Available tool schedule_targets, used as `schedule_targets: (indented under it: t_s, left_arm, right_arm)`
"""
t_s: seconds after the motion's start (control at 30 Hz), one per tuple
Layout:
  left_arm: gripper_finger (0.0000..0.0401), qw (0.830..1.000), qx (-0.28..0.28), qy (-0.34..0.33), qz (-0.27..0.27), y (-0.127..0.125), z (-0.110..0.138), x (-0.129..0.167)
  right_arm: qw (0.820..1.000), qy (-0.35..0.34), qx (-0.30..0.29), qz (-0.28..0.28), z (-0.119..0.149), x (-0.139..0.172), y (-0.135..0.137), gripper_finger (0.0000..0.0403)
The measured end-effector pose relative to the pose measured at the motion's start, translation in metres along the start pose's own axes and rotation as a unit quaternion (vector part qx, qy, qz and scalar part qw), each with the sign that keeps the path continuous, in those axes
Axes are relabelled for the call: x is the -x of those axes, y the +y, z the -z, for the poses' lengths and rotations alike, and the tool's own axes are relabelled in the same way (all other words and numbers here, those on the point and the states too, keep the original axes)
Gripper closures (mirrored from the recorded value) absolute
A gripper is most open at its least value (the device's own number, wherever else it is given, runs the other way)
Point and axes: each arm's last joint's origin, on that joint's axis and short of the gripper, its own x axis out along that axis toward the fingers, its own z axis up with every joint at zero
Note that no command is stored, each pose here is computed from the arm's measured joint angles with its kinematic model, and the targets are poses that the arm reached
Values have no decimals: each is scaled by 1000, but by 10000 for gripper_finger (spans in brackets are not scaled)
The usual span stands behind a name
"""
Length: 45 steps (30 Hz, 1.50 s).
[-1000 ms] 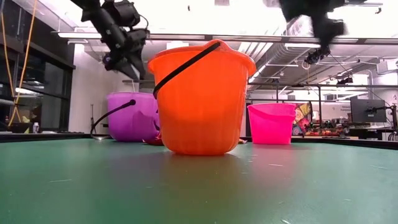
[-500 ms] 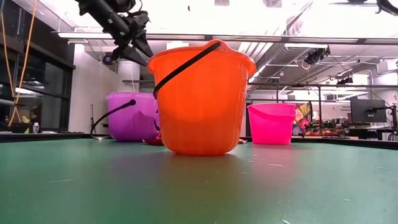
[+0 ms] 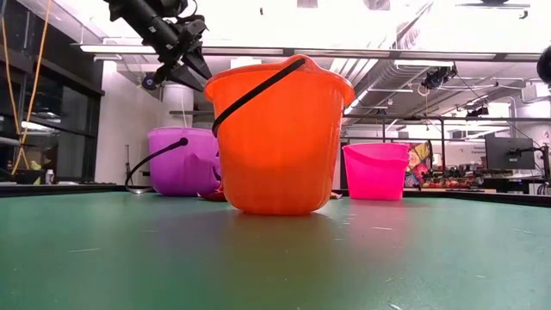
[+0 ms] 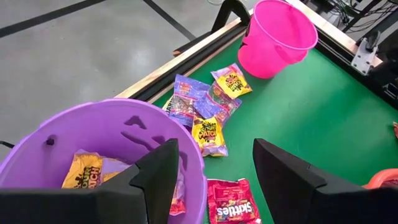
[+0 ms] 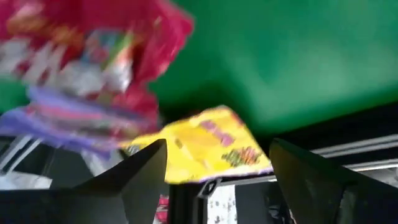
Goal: Sort candy by brand, put in halloween buckets
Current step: Put the yellow candy into the light violet bucket
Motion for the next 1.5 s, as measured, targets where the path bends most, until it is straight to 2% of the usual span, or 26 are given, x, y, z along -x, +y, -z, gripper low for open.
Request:
schedule_targets:
  t_s: [0.17,0.27,0.37,0.53,0.6,0.73,0.87,0.93,1.0,1.07,1.13,1.23,1.33,1.5]
  left_arm:
    - [203,1000,1,3,0,0,1,0]
    - [203,1000,1,3,-1,0,1,0]
    - [203,1000,1,3,-1,0,1,0]
    - [203,1000,-4,2,-3,0,0,0]
    - [204,1000,-9,2,-3,0,0,0]
    - [204,1000,-14,-13,-2,-1,-1,5]
    - [204,998,-23,-65,6,-4,-8,19]
    - [204,995,-28,-99,11,-6,-13,28]
    - [204,991,-29,-133,17,-9,-16,39]
    - [204,986,-25,-165,23,-11,-19,50]
    - [204,981,-17,-189,32,-13,-20,62]
    - [204,976,-8,-211,48,-19,-17,79]
    - [204,972,-2,-224,71,-27,-14,91]
    - [204,966,8,-222,129,-45,-7,103]
  right_arm:
    - [1000,1,-13,18,-9,-9,1,128]
    - [1000,2,-12,24,-12,-12,1,152]
    - [1000,2,-11,25,-12,-13,1,206]
    - [1000,1,0,20,-10,-10,6,357]
    - [1000,-2,17,16,-6,-5,11,389]
    - [998,-19,50,20,12,24,21,381]
    - [991,-68,112,32,38,73,24,398]
    - [980,-116,156,35,49,103,22,394]
    - [958,-194,210,30,57,135,21,394]
    - [923,-288,252,26,60,166,19,398]
    - [880,-404,249,28,56,198,15,400]
    - [810,-548,206,34,41,244,8,400]
    - [749,-628,207,34,16,281,3,401]
    - [649,-722,240,8,-45,332,1,402]
